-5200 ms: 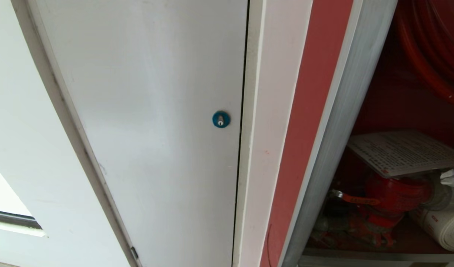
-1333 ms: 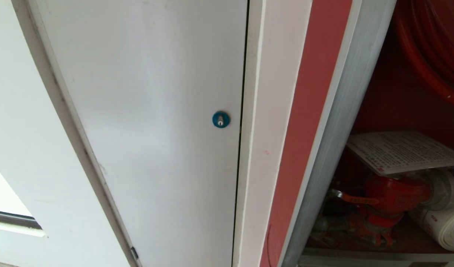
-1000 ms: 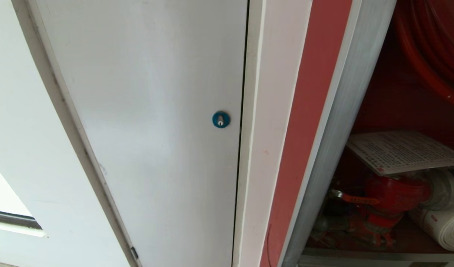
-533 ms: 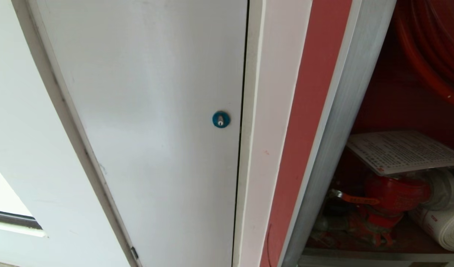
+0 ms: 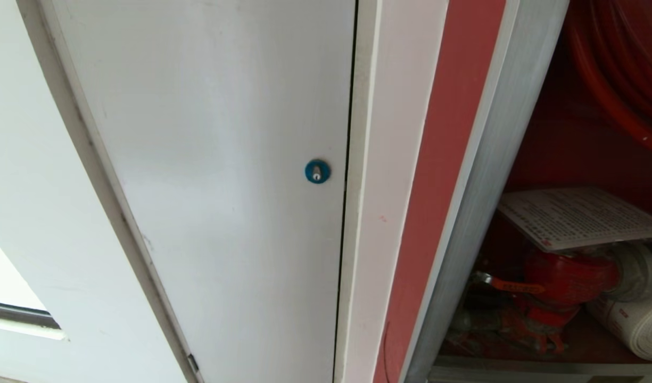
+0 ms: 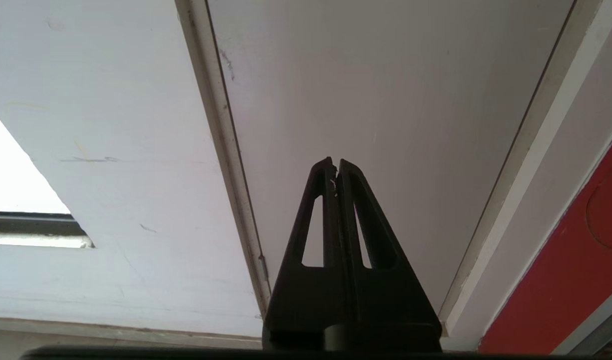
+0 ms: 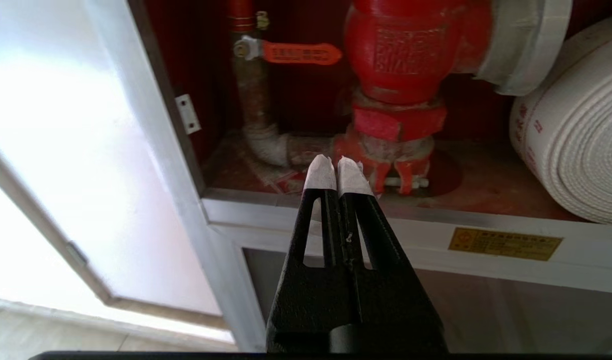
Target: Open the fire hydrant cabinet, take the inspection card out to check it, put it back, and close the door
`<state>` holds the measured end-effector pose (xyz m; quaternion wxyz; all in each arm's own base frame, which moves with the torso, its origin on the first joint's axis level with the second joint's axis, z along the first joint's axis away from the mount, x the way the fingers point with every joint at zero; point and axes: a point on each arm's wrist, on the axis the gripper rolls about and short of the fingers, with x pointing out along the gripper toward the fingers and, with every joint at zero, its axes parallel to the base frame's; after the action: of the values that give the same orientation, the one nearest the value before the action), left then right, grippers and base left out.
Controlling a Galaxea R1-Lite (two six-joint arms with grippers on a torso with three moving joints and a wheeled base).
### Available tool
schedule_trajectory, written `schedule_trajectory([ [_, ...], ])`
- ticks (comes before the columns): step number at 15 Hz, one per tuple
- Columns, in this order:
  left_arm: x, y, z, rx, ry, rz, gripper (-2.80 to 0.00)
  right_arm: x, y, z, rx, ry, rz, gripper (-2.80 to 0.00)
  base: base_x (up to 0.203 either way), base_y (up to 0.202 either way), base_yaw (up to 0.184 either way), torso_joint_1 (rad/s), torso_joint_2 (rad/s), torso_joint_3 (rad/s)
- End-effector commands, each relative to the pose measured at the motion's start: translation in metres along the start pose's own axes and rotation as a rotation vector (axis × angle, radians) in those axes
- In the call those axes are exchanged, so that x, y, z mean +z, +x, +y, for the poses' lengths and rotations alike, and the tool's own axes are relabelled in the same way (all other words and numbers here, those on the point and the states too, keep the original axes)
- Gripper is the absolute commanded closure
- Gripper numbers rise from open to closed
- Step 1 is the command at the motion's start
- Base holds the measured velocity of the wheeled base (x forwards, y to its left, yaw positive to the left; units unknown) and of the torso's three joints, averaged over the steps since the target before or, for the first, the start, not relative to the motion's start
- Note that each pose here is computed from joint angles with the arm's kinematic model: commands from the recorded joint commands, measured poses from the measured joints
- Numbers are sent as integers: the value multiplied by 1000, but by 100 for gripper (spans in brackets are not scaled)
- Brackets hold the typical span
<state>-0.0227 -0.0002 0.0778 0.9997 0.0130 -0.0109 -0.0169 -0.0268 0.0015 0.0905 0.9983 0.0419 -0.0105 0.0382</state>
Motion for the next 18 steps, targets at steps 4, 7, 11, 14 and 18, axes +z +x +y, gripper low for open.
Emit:
schedule_trajectory([
  [4,-4,1,0,0,0,14,0,-10,4,-4,-108,1,-34,0,0,0,0,0,0,0],
  [7,-4,1,0,0,0,14,0,-14,3,-4,-109,-2,9,0,0,0,0,0,0,0],
  [11,-4,1,0,0,0,14,0,-14,3,-4,-110,1,9,0,0,0,0,0,0,0],
  [14,-4,1,0,0,0,14,0,-14,3,-4,-109,0,9,0,0,0,0,0,0,0],
  [18,-4,1,0,0,0,14,0,-14,3,-4,-110,1,9,0,0,0,0,0,0,0],
])
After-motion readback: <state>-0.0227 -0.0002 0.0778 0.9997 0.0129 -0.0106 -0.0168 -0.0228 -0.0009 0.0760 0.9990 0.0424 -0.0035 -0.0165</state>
